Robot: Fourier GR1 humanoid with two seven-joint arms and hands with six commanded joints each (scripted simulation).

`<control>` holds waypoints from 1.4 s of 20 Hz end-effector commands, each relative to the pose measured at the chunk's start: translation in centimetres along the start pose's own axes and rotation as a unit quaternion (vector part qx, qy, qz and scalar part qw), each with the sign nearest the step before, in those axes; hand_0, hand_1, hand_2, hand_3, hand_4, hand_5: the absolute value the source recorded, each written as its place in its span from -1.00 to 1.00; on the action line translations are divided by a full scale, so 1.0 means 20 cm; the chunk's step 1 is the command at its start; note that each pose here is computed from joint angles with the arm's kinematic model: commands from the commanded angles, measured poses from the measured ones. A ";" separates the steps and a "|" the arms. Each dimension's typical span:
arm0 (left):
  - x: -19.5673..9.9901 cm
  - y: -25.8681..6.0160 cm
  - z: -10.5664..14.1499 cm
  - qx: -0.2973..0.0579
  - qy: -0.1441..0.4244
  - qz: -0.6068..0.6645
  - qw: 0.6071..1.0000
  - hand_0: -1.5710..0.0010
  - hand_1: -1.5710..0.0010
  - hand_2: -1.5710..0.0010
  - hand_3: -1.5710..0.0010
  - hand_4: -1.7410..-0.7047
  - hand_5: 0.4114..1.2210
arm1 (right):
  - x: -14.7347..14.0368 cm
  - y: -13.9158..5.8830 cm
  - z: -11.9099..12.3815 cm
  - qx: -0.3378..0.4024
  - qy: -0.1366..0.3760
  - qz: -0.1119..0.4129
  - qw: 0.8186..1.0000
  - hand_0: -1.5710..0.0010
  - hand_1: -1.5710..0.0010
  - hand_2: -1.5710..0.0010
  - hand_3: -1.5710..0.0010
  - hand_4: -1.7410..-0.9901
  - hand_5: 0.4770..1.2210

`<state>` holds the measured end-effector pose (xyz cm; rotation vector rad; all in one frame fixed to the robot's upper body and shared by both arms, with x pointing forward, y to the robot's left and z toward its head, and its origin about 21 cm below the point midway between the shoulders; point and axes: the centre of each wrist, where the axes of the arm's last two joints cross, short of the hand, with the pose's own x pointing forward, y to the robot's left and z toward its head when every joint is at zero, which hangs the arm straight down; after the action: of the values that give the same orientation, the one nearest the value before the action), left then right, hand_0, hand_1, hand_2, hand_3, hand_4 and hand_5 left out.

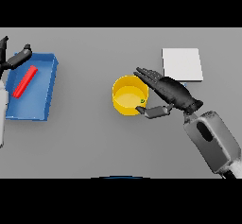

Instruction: Pick up the red beaker and tilt it to pour out 1 green nut into yellow bowl. Pick up the yellow bowl and place it on the metallic measuring scale.

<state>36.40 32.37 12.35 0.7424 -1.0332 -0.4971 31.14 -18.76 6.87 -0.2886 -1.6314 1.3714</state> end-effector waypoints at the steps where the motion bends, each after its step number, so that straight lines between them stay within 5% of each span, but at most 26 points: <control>1: -0.01 -0.01 0.00 -0.002 0.002 0.004 1.000 1.00 1.00 1.00 1.00 0.91 -0.25 | 0.00 0.00 0.00 0.021 -0.010 0.020 1.000 1.00 1.00 1.00 1.00 0.36 -0.63; 11: -0.03 0.01 -0.02 -0.008 -0.015 0.031 0.999 1.00 1.00 1.00 1.00 0.85 -0.23 | 0.07 -0.03 -0.16 0.148 -0.049 0.123 0.980 1.00 1.00 1.00 1.00 0.39 -0.53; 28: 0.00 0.00 0.01 -0.009 -0.025 0.030 0.999 1.00 1.00 1.00 1.00 0.83 -0.22 | 0.00 0.10 -0.28 0.233 -0.044 0.148 0.960 1.00 1.00 0.99 0.96 0.21 -0.37</control>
<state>36.16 32.40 12.41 0.6838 -1.0966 -0.4744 34.79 -14.48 4.74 -0.1989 -1.3149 1.9731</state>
